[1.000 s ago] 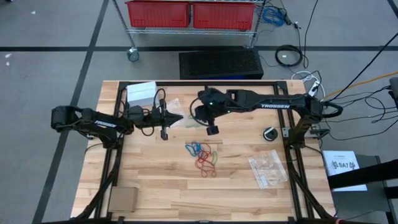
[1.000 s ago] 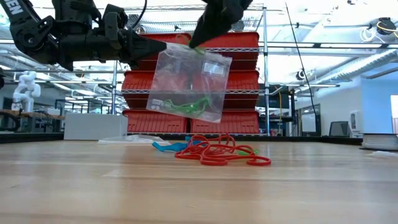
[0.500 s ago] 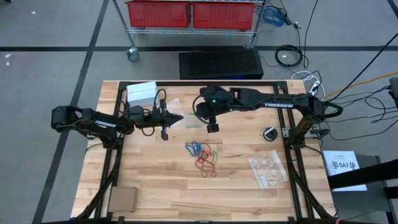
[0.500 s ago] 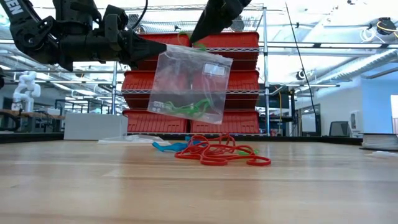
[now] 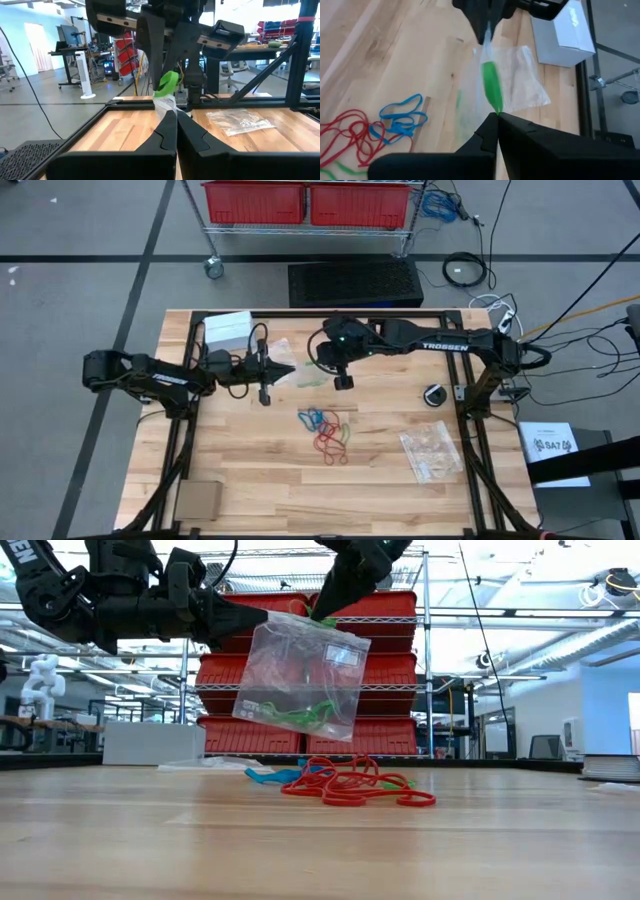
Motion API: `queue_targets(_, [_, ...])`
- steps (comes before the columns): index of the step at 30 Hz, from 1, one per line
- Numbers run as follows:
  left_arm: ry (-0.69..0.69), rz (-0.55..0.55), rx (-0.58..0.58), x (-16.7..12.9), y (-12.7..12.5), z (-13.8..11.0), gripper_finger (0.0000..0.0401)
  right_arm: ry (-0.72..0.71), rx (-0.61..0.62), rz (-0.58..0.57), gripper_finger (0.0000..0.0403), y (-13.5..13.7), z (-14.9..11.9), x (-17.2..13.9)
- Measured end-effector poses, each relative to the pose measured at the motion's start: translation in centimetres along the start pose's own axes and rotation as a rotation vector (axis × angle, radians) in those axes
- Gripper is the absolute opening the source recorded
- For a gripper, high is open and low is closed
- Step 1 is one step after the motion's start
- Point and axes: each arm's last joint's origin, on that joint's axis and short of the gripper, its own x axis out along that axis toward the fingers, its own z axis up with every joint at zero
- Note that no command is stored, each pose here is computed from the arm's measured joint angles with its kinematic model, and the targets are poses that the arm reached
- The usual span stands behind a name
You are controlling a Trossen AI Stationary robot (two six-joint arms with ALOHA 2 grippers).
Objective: Sort rubber bands
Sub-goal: Put the green rubber band into the top right transparent zip lock bag
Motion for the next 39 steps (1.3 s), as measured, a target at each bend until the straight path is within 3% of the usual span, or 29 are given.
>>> queue_targets(16, [-0.004, -0.002, 0.0, 0.1, 0.0, 0.1, 0.0, 0.051, 0.117, 0.023, 0.0004, -0.2, -0.8, 2.1])
queue_targets(25, [0.0, -0.019, -0.001, 0.1, 0.0, 0.1, 0.0, 0.032, 0.118, 0.017, 0.01, -0.2, -0.5, 1.9])
queue_targets(30, [0.001, -0.021, -0.001, 0.1, 0.0, 0.1, 0.0, -0.011, 0.16, 0.005, 0.015, -0.7, 1.0, 0.4])
queue_targets(39, [0.001, -0.02, -0.002, 0.1, 0.0, 0.1, 0.0, -0.02, 0.166, 0.0, 0.0183, -1.4, 3.6, -3.9])
